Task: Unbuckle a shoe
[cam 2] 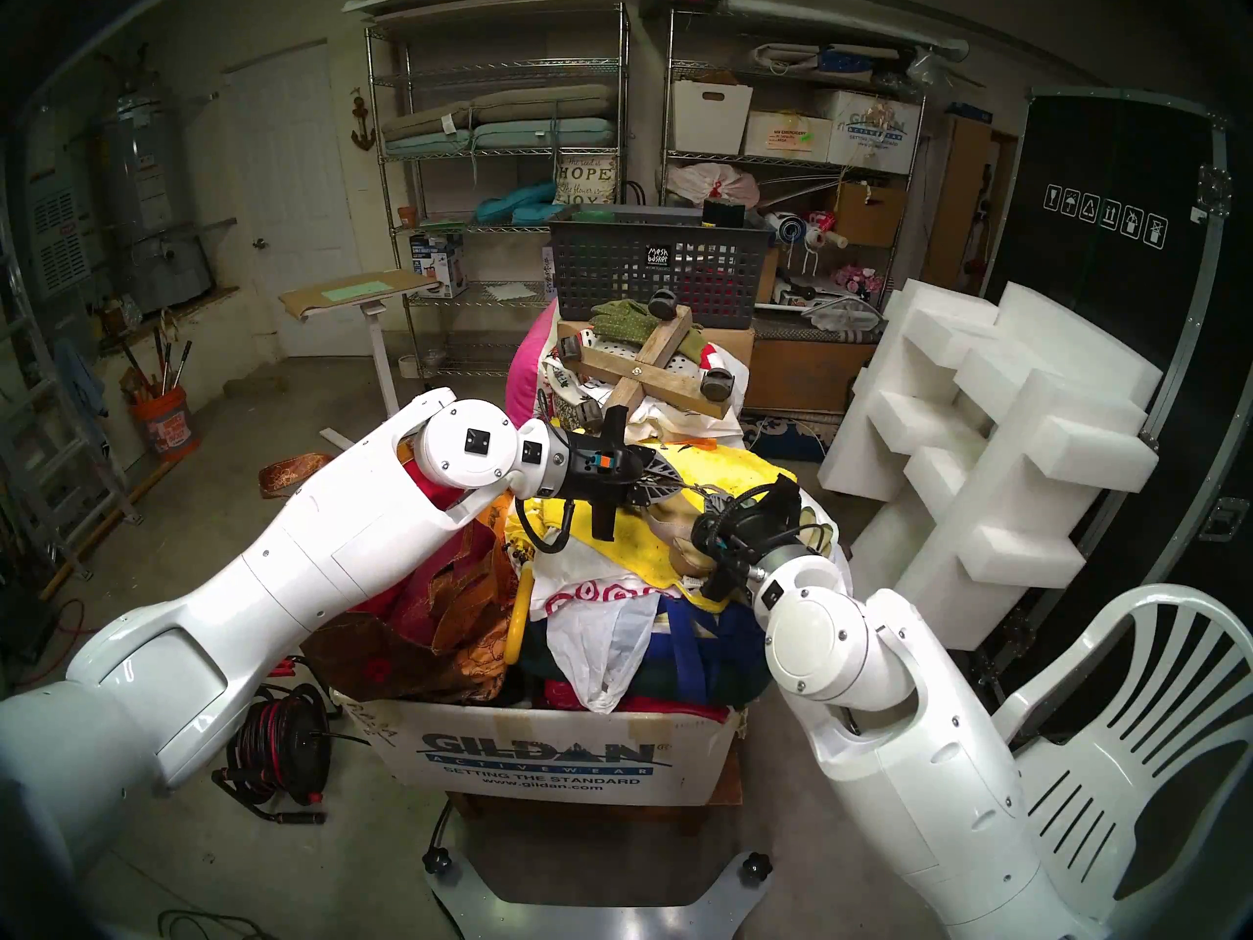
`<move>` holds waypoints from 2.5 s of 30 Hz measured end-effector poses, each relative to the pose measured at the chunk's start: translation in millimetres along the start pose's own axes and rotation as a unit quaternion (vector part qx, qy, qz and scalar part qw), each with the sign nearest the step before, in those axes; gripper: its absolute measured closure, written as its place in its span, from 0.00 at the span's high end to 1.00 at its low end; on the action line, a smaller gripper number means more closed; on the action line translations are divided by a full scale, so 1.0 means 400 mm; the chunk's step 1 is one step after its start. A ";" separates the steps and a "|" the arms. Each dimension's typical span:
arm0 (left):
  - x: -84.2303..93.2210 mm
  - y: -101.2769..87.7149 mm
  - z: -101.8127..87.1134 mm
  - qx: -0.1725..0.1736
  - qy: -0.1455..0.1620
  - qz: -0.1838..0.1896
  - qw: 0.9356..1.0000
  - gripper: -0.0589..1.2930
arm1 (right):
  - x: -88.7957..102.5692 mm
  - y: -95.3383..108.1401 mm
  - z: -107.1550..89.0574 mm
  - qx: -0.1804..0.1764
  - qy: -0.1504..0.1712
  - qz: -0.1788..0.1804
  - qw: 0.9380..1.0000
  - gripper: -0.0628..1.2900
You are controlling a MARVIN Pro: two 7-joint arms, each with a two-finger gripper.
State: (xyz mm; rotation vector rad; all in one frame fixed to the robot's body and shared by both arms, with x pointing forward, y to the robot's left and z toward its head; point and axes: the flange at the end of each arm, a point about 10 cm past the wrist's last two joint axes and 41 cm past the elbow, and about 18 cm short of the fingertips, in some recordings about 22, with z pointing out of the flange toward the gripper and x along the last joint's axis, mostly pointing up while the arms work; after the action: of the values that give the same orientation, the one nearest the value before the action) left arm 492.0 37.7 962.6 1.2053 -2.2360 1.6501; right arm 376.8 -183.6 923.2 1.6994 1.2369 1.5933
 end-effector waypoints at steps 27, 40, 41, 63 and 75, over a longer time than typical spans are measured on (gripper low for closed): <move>0.013 0.017 -0.004 -0.003 -0.001 0.019 1.000 0.03 | 0.002 -0.005 0.001 -0.002 -0.003 -0.001 1.000 0.03; 0.022 0.026 -0.005 -0.005 -0.003 0.014 1.000 0.03 | -0.011 0.002 0.000 -0.007 -0.022 0.008 1.000 0.03; 0.022 0.027 -0.006 -0.005 -0.004 0.014 1.000 0.03 | -0.011 0.001 -0.001 -0.007 -0.023 0.009 1.000 0.03; 0.016 0.037 -0.022 -0.009 -0.013 0.016 1.000 0.03 | 0.001 -0.005 -0.010 -0.002 -0.005 0.002 1.000 0.03; 0.017 0.045 -0.018 -0.010 -0.011 0.013 1.000 0.03 | 0.008 -0.013 -0.016 0.002 0.002 -0.006 1.000 0.03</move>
State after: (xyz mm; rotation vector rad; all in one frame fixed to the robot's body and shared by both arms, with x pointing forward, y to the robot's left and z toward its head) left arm 473.2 41.9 955.3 1.2006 -2.2856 1.6271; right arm 369.0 -179.8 921.5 1.6896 1.2514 1.5888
